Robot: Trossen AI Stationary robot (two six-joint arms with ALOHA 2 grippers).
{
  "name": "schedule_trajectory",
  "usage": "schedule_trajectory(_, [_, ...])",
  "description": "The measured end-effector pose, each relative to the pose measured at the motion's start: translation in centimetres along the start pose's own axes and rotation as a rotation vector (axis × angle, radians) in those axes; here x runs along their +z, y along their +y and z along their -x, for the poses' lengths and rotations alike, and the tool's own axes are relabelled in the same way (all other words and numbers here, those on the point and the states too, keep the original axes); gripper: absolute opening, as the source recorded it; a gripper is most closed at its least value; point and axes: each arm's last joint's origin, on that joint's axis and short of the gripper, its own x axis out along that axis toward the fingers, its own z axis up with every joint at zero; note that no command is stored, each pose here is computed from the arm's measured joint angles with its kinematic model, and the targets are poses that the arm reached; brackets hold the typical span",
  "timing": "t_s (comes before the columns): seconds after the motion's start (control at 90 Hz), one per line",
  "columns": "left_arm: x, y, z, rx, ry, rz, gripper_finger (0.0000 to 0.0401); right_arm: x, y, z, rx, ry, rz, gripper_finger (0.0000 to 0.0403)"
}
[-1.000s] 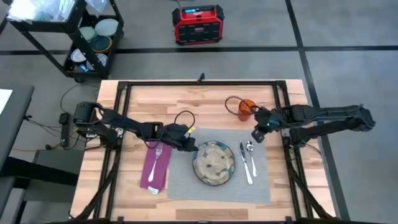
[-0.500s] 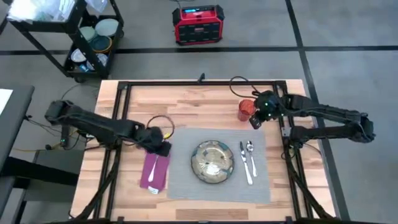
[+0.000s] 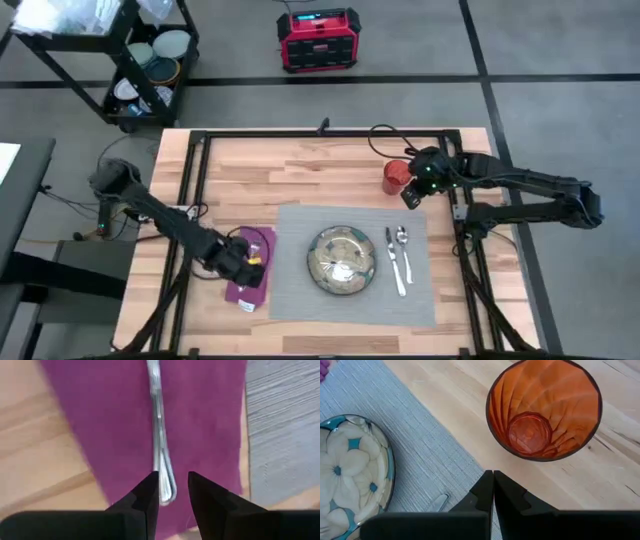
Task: Set table place
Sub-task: Adjust the purple table napkin to the left side of the table mat, then return to Home Position
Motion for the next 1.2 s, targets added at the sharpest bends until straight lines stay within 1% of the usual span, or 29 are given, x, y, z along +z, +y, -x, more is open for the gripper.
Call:
schedule_trajectory(0.056, [-0.1, -0.3, -0.8, 0.008, 0.000, -0.005, 0.0086, 0.0, 0.0, 0.0, 0.000, 0.000, 0.000, 0.0000])
schedule_trajectory(0.211, [0.3, -1.5, -2.4, -0.046, 0.004, -0.013, 0.0086, 0.0, 0.0, 0.0, -0.002, 0.005, 0.000, 0.0000])
schedule_trajectory(0.267, [0.7, -1.7, -2.5, -0.056, 0.001, -0.017, 0.0086, 0.0, 0.0, 0.0, -0.003, 0.005, 0.000, 0.0000])
schedule_trajectory(0.4, [1.9, -1.7, -2.5, -0.038, -0.021, -0.030, 0.0086, 0.0, 0.0, 0.0, -0.002, 0.005, 0.000, 0.0000])
schedule_trajectory(0.589, [3.6, -1.8, -2.5, -0.023, -0.047, -0.080, 0.0086, 0.0, 0.0, 0.0, -0.003, 0.005, 0.000, 0.0000])
schedule_trajectory(0.744, [4.2, -1.8, -2.5, -0.020, -0.040, -0.111, 0.0086, 0.0, 0.0, 0.0, -0.003, 0.005, 0.000, 0.0000])
schedule_trajectory(0.933, [4.3, -1.6, -1.0, -0.061, -0.057, -0.126, 0.0086, -0.2, -0.1, 0.0, -0.012, 0.023, 0.008, 0.0000])
schedule_trajectory(1.0, [4.4, -1.2, -0.2, -0.061, -0.099, -0.124, 0.0086, -0.2, -0.1, 0.0, -0.009, 0.017, 0.032, 0.0000])
schedule_trajectory(1.111, [4.6, -1.0, 1.8, -0.131, -0.191, -0.105, 0.0086, 0.1, 0.0, 0.4, 0.000, 0.005, 0.055, 0.0000])
schedule_trajectory(1.2, [4.9, -0.9, 3.3, -0.194, -0.289, -0.090, 0.0086, 0.5, 0.3, 1.3, 0.051, -0.052, 0.058, 0.0000])
